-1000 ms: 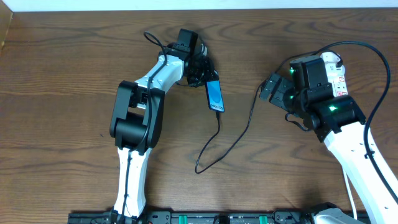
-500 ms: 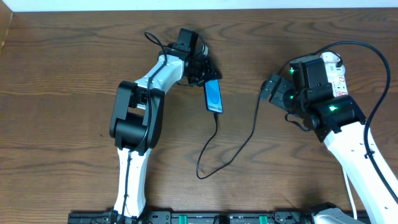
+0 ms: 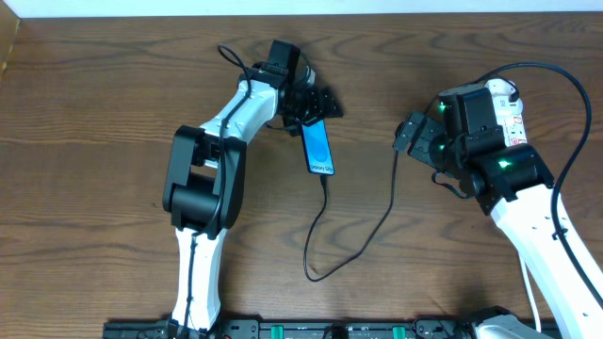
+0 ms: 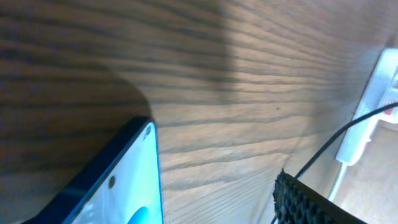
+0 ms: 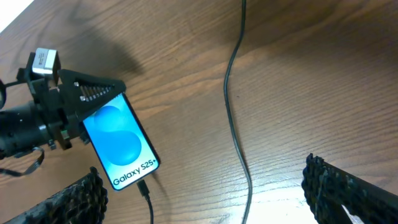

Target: Plug charger to phone and switch on socket

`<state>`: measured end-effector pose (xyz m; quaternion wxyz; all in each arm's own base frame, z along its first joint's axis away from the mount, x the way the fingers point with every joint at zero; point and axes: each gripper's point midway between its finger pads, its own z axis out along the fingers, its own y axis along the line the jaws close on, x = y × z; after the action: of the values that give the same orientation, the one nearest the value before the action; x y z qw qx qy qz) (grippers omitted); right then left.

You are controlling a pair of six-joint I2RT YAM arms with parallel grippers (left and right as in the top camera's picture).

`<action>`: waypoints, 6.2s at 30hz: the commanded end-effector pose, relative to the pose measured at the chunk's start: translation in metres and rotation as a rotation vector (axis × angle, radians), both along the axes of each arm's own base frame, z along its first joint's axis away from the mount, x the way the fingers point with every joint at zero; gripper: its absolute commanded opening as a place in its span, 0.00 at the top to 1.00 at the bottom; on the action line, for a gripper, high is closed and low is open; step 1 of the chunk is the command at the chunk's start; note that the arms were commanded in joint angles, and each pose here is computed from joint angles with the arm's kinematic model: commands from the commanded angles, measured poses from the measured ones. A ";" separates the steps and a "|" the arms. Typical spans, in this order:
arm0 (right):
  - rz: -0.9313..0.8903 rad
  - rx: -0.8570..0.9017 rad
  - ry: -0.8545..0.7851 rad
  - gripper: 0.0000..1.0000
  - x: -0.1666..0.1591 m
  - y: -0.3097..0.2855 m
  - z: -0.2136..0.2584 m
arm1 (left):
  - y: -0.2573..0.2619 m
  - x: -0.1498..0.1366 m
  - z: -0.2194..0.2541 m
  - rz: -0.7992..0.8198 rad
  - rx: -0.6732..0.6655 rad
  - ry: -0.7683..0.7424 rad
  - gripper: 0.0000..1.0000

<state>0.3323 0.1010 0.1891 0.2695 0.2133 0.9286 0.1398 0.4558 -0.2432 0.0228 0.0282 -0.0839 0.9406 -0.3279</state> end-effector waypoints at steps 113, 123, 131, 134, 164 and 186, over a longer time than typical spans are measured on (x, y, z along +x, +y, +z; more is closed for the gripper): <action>0.258 0.079 0.093 0.01 0.101 -0.212 -0.096 | 0.160 -0.092 0.245 0.144 0.655 -0.455 0.15; 0.268 0.031 0.023 0.01 0.128 -0.223 -0.115 | 0.160 -0.092 0.245 0.144 0.655 -0.455 0.14; 0.270 0.032 0.020 0.01 0.136 -0.221 -0.128 | 0.160 -0.092 0.245 0.144 0.655 -0.455 0.15; 0.269 0.058 0.040 0.01 0.135 -0.218 -0.139 | 0.160 -0.092 0.245 0.144 0.655 -0.455 0.14; 0.294 0.219 0.105 0.01 0.126 -0.174 -0.153 | 0.160 -0.092 0.245 0.144 0.655 -0.455 0.15; 0.207 0.300 0.218 0.01 0.103 -0.160 -0.177 | 0.160 -0.092 0.245 0.144 0.655 -0.455 0.15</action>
<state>0.4694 -0.1078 0.0463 0.2141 0.1221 0.9469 0.2065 0.3650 -0.0888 0.2642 0.2786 -0.0650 0.9577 -0.0298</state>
